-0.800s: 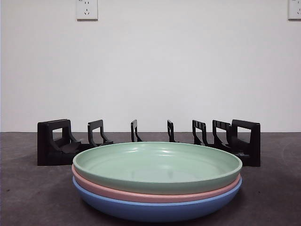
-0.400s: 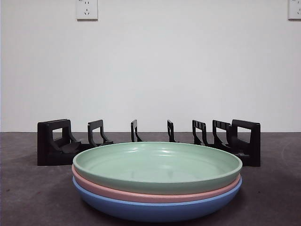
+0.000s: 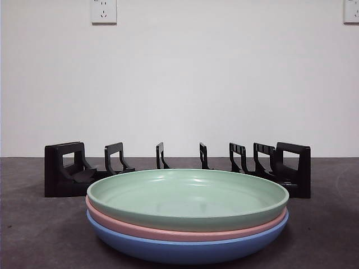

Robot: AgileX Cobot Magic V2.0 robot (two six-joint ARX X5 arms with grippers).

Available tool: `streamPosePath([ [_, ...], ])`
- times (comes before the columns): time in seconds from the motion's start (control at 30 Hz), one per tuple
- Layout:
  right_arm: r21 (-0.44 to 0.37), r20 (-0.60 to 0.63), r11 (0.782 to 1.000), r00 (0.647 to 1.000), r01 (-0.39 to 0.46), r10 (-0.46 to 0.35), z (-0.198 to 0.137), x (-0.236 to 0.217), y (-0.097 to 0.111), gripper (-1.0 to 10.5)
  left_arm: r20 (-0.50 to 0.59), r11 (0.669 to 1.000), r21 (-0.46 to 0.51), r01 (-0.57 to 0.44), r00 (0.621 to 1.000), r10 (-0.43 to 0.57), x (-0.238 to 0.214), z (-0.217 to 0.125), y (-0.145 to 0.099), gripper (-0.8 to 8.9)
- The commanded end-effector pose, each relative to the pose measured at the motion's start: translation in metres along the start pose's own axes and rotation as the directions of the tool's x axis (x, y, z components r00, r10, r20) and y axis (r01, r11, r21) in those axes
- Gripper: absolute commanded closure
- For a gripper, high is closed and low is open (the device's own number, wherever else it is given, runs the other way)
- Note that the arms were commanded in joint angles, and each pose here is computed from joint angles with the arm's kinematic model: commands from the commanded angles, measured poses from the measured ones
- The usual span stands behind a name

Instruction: Place the plate

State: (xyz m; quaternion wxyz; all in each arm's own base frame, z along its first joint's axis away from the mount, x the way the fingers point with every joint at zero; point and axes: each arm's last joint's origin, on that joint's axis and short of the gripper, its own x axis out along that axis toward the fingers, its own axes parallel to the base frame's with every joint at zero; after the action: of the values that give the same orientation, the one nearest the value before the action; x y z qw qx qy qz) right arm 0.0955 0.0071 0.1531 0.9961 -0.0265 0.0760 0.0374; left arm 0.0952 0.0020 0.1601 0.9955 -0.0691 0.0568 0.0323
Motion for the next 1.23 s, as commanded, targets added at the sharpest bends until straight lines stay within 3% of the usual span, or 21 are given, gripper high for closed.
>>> streamPosePath([
  [0.03, 0.006, 0.009, 1.000, 1.000, 0.005, -0.005, -0.0002, 0.0004, -0.0002, 9.4, -0.008, 1.000, 0.015, 0.002, 1.000, -0.002, 0.0018, -0.0054, 0.0007, 8.06],
  [1.23, 0.006, 0.009, 1.000, 1.000, 0.005, -0.005, -0.0002, 0.0004, -0.0002, 9.4, -0.008, 1.000, 0.015, 0.002, 1.000, -0.002, 0.0018, -0.0054, 0.0007, 8.06],
])
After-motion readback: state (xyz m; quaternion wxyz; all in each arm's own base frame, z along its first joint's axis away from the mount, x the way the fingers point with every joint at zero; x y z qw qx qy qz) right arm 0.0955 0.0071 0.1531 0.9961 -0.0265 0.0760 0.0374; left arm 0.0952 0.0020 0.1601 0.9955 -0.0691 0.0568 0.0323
